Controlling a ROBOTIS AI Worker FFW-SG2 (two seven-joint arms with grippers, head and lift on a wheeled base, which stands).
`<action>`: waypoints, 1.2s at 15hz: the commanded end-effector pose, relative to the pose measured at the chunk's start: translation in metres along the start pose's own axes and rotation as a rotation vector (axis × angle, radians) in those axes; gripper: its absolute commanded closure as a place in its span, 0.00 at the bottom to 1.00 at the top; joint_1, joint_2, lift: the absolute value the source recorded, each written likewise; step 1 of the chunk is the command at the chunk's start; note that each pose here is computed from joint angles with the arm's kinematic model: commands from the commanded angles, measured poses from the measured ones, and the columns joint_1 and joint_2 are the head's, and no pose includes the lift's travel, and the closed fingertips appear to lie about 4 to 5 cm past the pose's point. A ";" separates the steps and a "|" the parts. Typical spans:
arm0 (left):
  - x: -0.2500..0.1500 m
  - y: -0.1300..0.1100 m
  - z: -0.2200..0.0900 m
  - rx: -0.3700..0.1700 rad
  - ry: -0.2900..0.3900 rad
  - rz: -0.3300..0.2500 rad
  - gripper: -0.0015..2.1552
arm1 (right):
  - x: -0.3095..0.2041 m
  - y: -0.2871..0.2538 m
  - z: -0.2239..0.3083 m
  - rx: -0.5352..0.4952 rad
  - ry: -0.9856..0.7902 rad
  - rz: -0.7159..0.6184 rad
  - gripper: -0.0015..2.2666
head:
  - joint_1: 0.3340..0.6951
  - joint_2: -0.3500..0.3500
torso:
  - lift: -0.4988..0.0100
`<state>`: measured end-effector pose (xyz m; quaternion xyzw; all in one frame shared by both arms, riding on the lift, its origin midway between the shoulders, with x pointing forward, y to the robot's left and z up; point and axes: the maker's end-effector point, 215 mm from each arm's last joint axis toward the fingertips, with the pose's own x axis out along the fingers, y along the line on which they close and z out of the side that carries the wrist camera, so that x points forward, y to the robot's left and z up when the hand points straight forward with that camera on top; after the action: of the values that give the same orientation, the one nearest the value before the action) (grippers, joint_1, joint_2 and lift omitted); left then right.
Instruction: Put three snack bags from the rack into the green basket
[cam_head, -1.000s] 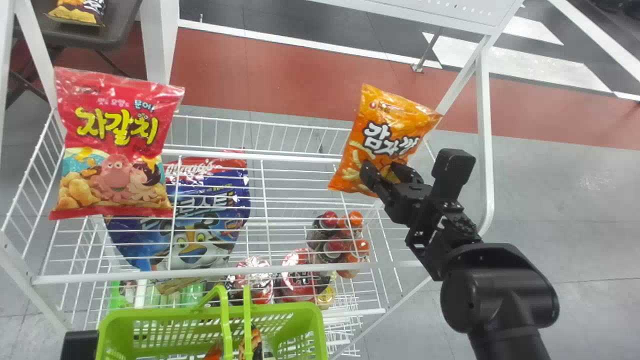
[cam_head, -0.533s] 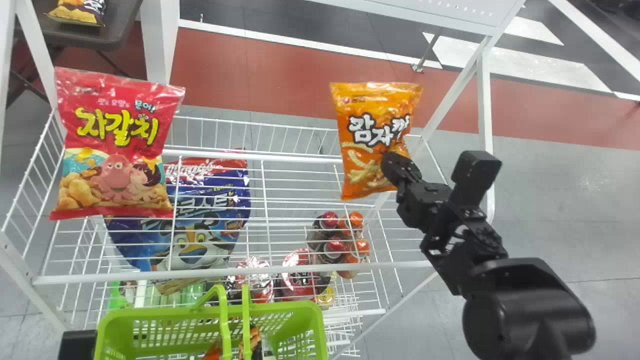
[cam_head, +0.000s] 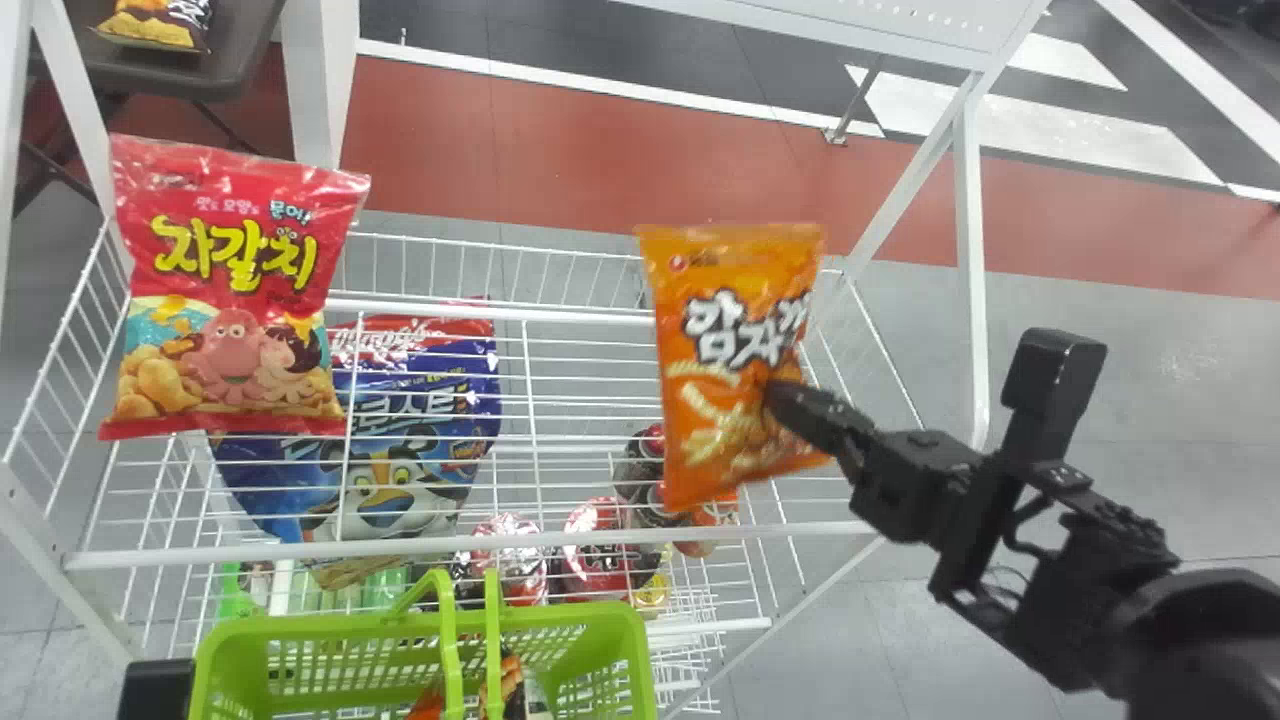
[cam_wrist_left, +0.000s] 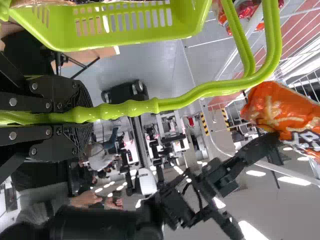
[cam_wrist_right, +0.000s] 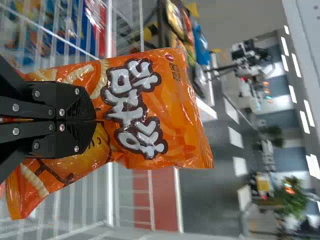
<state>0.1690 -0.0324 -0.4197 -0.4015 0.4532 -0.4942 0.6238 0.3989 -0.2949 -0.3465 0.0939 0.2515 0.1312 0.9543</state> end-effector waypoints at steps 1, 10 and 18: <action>0.002 -0.002 -0.001 -0.002 -0.004 -0.005 0.96 | -0.022 0.029 -0.048 0.057 0.174 0.072 0.99 | 1.00 0.00 | 0.98; 0.010 -0.006 -0.003 0.000 0.002 -0.017 0.96 | -0.074 0.114 -0.200 0.226 0.600 0.274 0.99 | 1.00 0.00 | 0.98; 0.010 -0.011 -0.004 0.009 0.003 -0.022 0.96 | -0.033 0.160 -0.289 0.244 0.767 0.345 0.99 | 1.00 0.00 | 0.98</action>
<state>0.1638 -0.0441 -0.4137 -0.4036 0.4487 -0.5021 0.6194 0.1941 -0.1289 -0.5254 0.2045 0.5708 0.2800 0.7443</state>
